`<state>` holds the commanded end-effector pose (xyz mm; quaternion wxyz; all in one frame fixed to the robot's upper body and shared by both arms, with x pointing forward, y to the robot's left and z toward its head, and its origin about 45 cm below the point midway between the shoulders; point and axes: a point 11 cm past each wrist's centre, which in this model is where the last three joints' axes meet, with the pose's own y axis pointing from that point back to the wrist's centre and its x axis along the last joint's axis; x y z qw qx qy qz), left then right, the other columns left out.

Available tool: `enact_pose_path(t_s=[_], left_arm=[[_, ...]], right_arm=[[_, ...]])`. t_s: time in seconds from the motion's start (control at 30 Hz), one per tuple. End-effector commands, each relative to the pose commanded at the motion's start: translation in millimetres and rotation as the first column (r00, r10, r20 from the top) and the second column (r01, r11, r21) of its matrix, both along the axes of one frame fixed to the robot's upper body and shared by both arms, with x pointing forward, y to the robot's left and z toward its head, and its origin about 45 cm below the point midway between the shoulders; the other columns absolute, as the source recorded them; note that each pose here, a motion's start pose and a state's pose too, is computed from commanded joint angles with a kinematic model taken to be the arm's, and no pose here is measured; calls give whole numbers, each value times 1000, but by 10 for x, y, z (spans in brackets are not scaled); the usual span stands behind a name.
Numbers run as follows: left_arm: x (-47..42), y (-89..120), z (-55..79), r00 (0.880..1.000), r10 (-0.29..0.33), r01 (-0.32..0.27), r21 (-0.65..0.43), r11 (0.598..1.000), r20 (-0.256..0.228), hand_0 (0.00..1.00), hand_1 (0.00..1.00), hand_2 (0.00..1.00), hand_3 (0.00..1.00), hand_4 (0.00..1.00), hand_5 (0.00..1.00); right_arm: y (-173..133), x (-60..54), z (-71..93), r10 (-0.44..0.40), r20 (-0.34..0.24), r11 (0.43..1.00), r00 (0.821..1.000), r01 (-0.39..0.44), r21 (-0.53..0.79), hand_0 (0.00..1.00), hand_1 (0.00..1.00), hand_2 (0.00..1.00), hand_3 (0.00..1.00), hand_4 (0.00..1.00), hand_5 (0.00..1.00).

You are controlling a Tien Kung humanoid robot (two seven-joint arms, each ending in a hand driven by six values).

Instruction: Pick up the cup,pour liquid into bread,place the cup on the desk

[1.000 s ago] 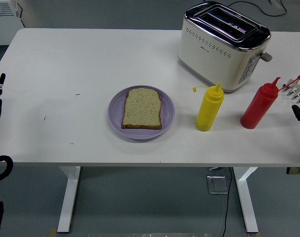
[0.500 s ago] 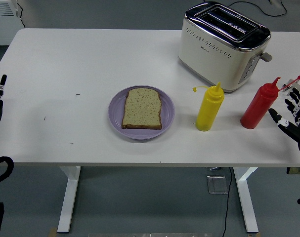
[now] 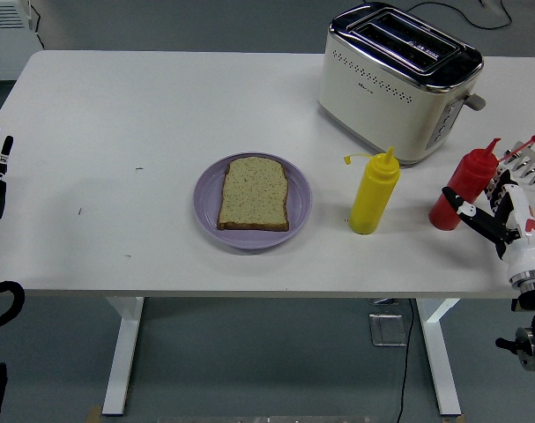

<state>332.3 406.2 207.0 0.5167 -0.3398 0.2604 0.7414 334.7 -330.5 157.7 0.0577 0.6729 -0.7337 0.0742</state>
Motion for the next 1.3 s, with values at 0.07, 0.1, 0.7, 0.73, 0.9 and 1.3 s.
enact_pose_path(t_s=[0.07, 0.1, 0.7, 0.73, 0.9, 1.3], left_arm=[[3, 1, 6, 1000, 0, 0, 0, 1000, 2, 786, 736, 739, 695, 514, 998], [4, 3, 9, 1000, 1, -1, 0, 1000, 3, 786, 736, 739, 695, 514, 998], [2, 12, 8, 1000, 6, -6, -4, 1000, 4, 786, 736, 738, 694, 514, 998], [3, 12, 8, 1000, 6, -6, -4, 1000, 4, 786, 736, 738, 694, 514, 998], [-1, 19, 7, 1000, 9, -9, -5, 1000, 4, 785, 737, 739, 695, 513, 998], [-1, 21, 4, 1000, 10, -10, -7, 1000, 4, 785, 736, 739, 694, 511, 998]], right_arm=[[10, 18, 2, -2, 2, 1000, 1000, 2, 2, 993, 927, 978, 998, 923, 289], [17, 30, 3, -4, 4, 1000, 1000, 4, 6, 993, 927, 978, 998, 923, 289], [109, 186, -45, -65, -4, 994, 998, 65, 92, 732, 694, 654, 813, 880, 234], [110, 187, -45, -65, -3, 993, 998, 65, 94, 732, 694, 654, 813, 880, 234], [142, 195, -43, -68, 4, 990, 998, 67, 126, 569, 575, 555, 724, 830, 189], [205, 226, -28, -73, 21, 978, 997, 68, 196, 376, 434, 459, 626, 703, 80]])
